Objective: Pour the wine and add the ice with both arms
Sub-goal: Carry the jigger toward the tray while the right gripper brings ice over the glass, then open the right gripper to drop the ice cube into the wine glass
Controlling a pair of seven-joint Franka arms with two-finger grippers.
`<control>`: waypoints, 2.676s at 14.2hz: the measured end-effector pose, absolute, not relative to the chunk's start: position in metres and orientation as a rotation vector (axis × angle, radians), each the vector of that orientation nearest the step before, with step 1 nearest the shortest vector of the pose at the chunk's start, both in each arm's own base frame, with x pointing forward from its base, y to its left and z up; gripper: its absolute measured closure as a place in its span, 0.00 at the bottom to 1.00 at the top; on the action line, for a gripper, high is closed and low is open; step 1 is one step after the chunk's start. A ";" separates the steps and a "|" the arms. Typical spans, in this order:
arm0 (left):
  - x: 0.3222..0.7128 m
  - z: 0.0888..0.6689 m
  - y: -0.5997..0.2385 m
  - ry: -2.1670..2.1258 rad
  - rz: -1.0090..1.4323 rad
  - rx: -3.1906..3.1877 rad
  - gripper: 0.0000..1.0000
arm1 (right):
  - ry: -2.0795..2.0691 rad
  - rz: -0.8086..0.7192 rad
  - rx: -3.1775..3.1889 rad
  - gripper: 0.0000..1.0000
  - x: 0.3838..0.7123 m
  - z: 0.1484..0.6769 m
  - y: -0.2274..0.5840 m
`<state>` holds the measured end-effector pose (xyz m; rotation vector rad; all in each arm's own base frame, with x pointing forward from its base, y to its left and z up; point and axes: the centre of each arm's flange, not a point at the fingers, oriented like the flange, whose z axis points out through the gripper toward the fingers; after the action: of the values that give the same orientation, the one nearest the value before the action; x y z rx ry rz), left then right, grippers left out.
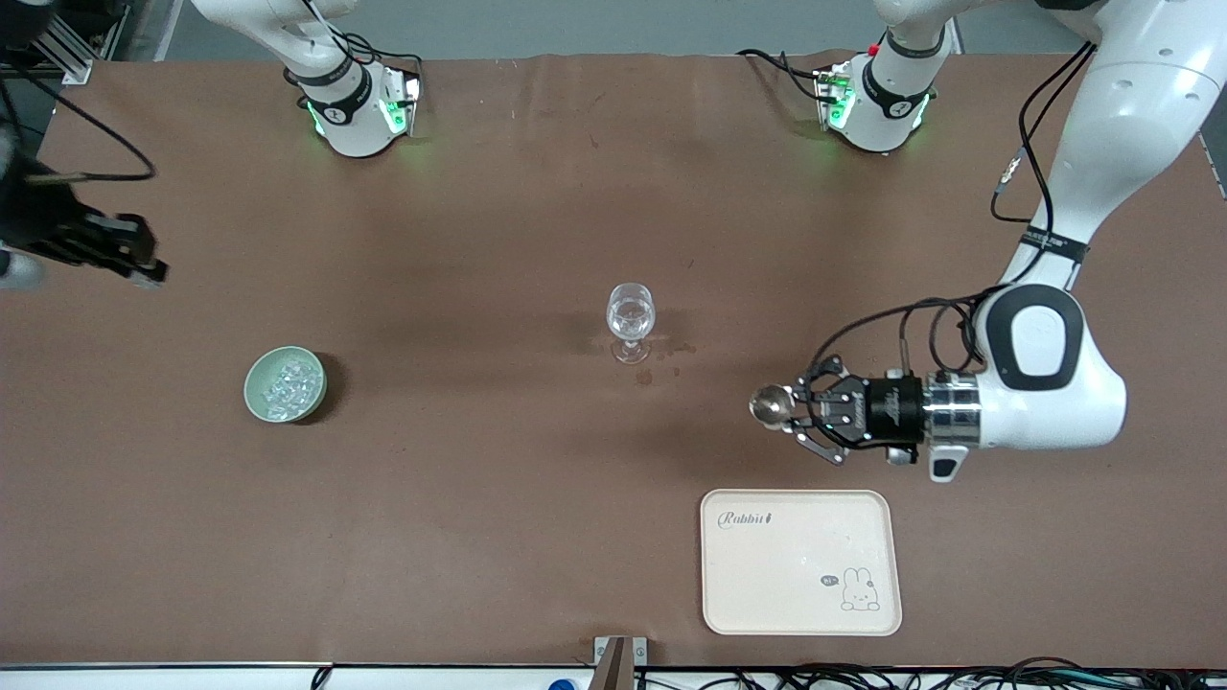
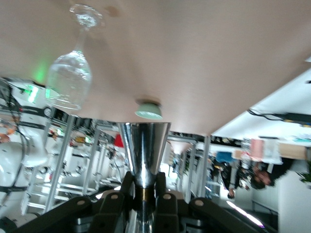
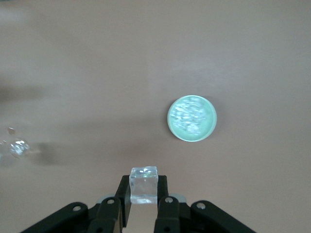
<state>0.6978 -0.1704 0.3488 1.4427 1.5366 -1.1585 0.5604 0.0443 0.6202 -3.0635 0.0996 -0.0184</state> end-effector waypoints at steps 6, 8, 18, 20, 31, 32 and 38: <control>0.728 0.297 -0.097 1.472 -1.118 1.260 0.79 | 0.361 -0.015 -3.042 0.75 0.559 0.577 0.216; 0.736 0.271 -0.081 1.475 -1.092 1.231 0.79 | 0.409 -0.017 -3.035 0.75 0.554 0.558 0.266; 0.752 0.168 -0.049 1.574 -0.888 1.214 0.79 | 0.464 -0.082 -3.006 0.75 0.538 0.443 0.454; 0.751 0.154 -0.046 1.575 -0.862 1.230 0.79 | 0.459 -0.072 -3.014 0.75 0.527 0.429 0.473; 0.743 0.110 -0.039 1.587 -0.878 1.177 0.79 | 0.412 0.000 -2.988 0.75 0.483 0.379 0.537; 0.743 0.110 -0.039 1.587 -0.878 1.177 0.79 | 0.413 -0.001 -2.989 0.75 0.483 0.378 0.537; 0.744 0.112 -0.045 1.563 -0.880 1.150 0.79 | 0.417 -0.006 -2.986 0.30 0.485 0.380 0.536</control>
<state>0.7442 -0.0454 0.1117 1.1502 1.5628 -0.8804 0.4851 0.5360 0.3798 -2.9864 0.4171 -0.0058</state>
